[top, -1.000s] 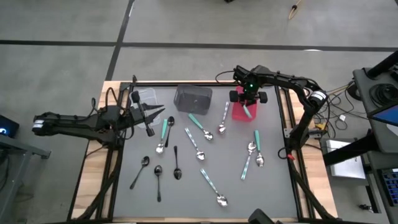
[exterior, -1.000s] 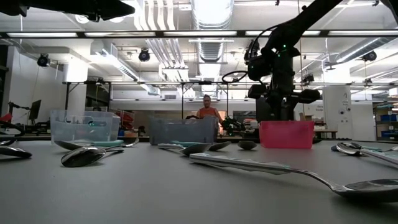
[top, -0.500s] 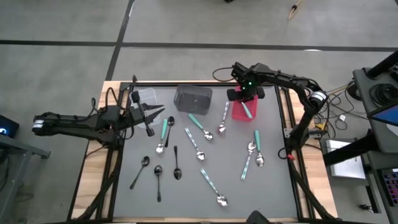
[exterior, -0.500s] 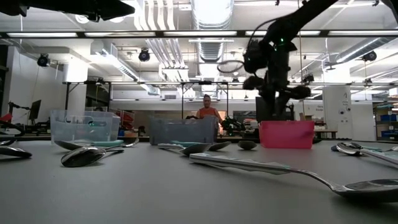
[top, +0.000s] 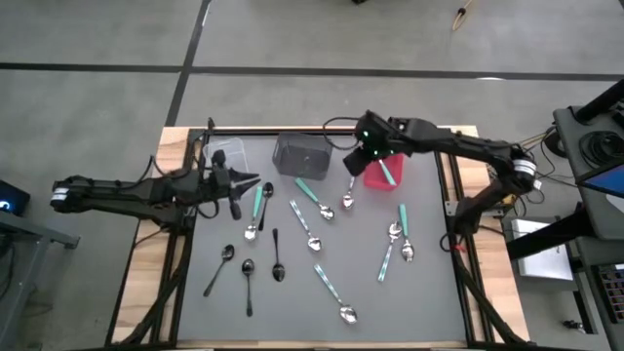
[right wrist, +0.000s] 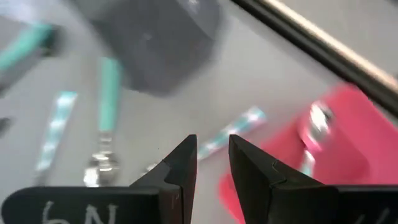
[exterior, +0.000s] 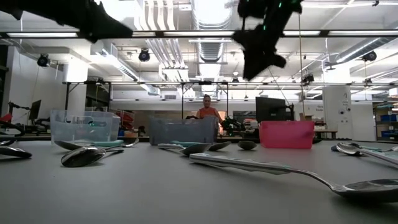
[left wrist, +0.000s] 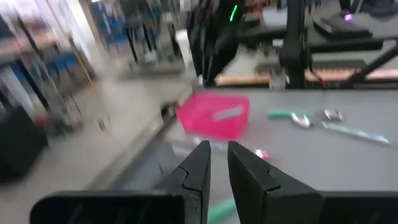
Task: Sort silverware by color (type)
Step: Put the middle left black spoon into the transparent bin
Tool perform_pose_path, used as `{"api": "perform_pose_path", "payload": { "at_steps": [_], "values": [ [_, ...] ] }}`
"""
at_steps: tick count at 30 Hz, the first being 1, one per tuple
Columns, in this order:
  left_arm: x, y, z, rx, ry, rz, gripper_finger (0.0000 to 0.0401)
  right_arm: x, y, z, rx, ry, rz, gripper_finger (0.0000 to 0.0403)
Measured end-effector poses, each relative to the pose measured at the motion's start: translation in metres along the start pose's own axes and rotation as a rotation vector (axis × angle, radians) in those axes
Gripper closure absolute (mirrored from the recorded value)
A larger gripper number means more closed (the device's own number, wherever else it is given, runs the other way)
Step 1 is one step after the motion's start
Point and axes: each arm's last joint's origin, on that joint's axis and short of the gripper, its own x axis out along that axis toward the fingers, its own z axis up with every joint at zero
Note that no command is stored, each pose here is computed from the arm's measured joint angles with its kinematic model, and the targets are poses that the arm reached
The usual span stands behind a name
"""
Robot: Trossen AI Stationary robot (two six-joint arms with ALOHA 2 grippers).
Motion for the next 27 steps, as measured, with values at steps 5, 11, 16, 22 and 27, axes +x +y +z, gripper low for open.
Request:
{"api": "perform_pose_path", "payload": {
  "at_steps": [5,11,16,22,27],
  "values": [
    [-0.001,0.0,-0.009,-0.097,0.097,0.0,0.0363,-0.019,0.042,-0.015,-0.17,-0.179,0.13,0.0319],
    [0.0,-0.001,-0.008,-0.146,0.089,0.002,0.0363,-0.028,0.082,-0.036,-0.357,-0.326,0.26,0.0319],
    [0.002,-0.001,-0.009,-0.256,0.103,0.008,0.0363,-0.025,0.105,-0.053,-0.494,-0.399,0.332,0.0319],
    [0.005,-0.006,-0.014,-0.423,0.167,-0.057,0.0363,-0.016,0.114,-0.071,-0.667,-0.471,0.359,0.0319],
    [0.007,-0.013,-0.023,-0.621,0.304,-0.159,0.0363,-0.011,0.112,-0.076,-0.702,-0.479,0.359,0.0319]
  ]
}}
